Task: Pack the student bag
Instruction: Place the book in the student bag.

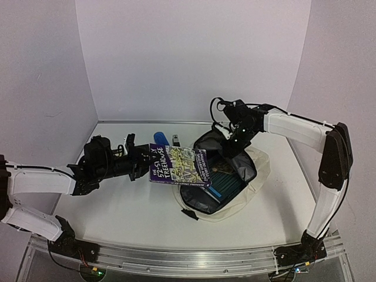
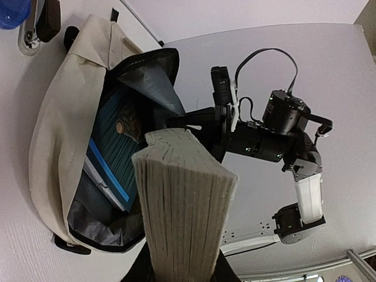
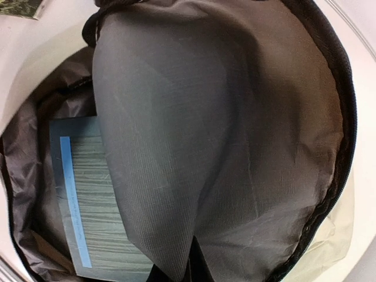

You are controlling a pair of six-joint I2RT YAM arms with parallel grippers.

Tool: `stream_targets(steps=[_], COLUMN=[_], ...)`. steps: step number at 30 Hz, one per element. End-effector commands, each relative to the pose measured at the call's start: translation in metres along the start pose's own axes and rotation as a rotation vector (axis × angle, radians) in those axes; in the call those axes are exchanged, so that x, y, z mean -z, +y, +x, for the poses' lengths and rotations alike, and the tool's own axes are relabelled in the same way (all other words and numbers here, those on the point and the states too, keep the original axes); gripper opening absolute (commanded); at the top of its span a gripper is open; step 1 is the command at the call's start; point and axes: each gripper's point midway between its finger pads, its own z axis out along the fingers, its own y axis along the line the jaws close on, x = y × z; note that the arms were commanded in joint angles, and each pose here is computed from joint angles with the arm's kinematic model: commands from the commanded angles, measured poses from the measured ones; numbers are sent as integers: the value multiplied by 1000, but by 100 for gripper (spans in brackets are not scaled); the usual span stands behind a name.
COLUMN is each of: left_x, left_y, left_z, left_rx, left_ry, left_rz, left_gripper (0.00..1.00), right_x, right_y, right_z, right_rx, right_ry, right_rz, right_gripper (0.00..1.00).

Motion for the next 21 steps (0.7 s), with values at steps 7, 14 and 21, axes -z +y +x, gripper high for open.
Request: stream_targets(steps=[7,14,21], left_x=[-53,-103,-125], left_y=[-28,18,60], left_z=[4,2,-14], left_rx=[-10,76,180], left_ry=[29,-56,-247], left_rz=[192,108,-1], left_gripper=[0,0,0], right_x=[30,33,43], right_y=[13,22,26], right_z=[-20,-14,-5], right_rx=[-47,-49,-44], right_ry=[-90,-84,-91], right_rz=[-70,-120,-139], right_gripper=[0,0,0])
